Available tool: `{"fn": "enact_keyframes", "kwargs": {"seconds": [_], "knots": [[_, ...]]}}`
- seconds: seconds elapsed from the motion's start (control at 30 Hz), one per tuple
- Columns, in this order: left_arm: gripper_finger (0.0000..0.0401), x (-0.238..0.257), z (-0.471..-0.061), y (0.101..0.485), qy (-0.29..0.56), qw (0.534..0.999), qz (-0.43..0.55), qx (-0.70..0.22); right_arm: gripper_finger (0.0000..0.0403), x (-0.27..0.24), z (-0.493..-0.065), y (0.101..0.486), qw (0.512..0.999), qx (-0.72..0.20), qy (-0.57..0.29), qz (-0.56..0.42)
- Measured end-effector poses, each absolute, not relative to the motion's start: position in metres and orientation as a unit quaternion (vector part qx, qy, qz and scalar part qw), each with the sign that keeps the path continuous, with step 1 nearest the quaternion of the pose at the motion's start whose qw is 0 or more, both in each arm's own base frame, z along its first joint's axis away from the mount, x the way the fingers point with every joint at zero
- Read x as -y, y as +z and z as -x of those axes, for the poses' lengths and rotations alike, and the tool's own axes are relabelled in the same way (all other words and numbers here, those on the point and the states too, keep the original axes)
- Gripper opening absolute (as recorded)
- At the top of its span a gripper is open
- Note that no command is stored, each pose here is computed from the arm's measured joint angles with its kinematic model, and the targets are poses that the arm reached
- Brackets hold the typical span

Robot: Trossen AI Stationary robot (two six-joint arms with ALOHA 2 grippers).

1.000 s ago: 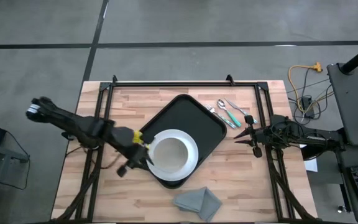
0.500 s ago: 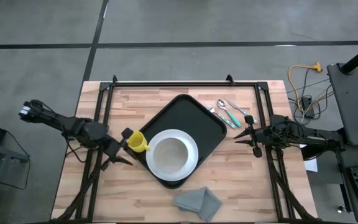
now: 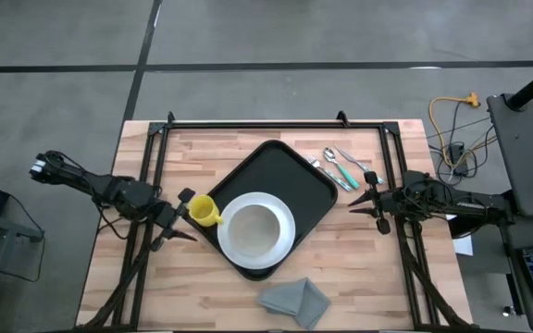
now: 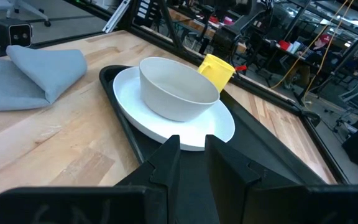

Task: Set up tray
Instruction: Adjust the yellow mug on the black serving tray

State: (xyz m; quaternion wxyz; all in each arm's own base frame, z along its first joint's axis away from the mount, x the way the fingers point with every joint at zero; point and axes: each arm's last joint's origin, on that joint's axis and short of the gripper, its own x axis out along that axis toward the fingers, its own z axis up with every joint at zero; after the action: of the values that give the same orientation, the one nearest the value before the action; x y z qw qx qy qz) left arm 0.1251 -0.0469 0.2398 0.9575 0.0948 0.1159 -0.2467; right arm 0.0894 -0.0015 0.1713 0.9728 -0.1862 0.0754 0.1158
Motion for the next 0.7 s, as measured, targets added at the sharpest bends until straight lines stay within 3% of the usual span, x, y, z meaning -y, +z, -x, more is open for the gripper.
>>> {"fn": "enact_keyframes", "kwargs": {"seconds": [0.1,0.4,0.7], "knots": [[0.0101,0.047,-0.129,0.227,-0.233,0.957,-0.088,-0.147,0.0068,0.001,-0.089,0.171,0.973,-0.075,0.116,0.186],[0.0101,0.041,-0.139,0.222,-0.074,0.975,-0.086,-0.19,0.0068,0.001,-0.089,0.171,0.973,-0.075,0.116,0.186],[0.0101,0.038,-0.151,0.206,-0.039,0.962,-0.084,-0.255,0.0068,0.002,-0.089,0.171,0.973,-0.075,0.116,0.186]]}}
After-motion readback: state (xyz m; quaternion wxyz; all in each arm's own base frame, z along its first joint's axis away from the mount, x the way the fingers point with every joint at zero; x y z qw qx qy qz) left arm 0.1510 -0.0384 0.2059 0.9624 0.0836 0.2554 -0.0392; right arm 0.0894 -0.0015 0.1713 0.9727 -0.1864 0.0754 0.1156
